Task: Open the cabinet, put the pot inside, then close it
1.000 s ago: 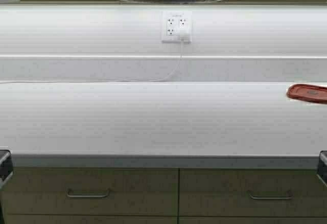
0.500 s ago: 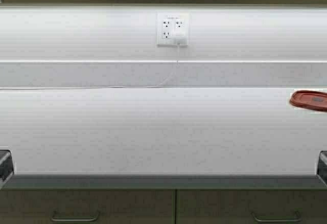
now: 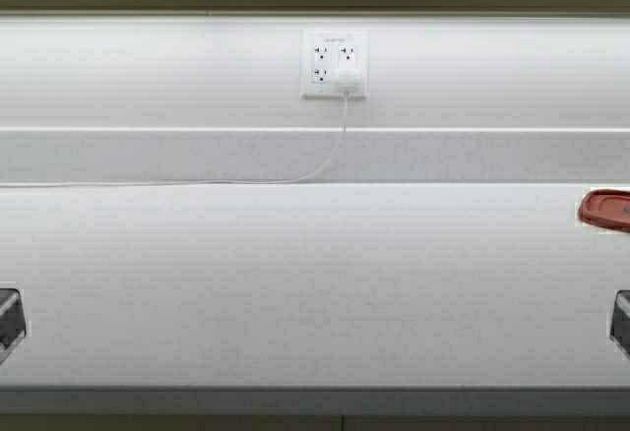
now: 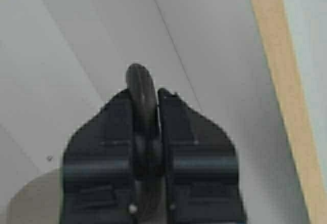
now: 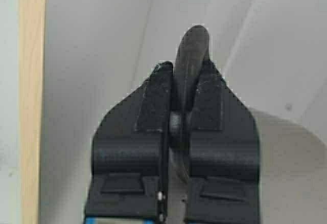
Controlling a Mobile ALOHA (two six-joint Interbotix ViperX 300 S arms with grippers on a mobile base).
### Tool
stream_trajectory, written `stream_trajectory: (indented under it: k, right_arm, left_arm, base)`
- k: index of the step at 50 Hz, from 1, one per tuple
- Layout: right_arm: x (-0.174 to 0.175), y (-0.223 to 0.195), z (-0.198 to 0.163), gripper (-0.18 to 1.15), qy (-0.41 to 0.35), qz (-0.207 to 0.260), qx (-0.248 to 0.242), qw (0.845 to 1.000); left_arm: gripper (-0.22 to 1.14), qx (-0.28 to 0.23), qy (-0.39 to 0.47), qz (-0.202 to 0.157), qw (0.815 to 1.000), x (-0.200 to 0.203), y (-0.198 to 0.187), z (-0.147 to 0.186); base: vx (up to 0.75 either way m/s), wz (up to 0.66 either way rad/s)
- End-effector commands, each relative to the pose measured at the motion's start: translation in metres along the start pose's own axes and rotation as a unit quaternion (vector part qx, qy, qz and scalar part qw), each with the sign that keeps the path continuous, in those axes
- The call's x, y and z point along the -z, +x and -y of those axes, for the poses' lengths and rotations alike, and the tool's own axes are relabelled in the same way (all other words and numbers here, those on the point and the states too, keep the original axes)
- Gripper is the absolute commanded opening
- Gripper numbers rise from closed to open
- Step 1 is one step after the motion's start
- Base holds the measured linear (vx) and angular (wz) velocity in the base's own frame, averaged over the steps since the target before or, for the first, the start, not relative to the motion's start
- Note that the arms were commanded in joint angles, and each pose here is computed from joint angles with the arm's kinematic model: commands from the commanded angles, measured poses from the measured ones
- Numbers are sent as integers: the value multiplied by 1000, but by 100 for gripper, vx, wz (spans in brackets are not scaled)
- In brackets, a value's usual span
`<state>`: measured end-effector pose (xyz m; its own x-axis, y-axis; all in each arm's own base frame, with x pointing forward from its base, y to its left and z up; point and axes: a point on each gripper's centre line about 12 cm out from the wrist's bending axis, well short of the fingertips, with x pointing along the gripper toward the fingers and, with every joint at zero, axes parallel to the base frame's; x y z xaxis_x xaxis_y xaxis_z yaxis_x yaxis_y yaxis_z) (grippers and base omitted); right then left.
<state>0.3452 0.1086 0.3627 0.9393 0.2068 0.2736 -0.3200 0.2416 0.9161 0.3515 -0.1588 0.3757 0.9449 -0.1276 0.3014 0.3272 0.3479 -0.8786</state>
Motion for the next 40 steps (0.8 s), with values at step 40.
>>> stream_trajectory:
  k: [40]
  right_arm:
    - [1,92,12,7,-5,3,11,1000]
  left_arm:
    - [2,-12,-15,-10,1000,32,88,-12]
  base:
    - [4,1]
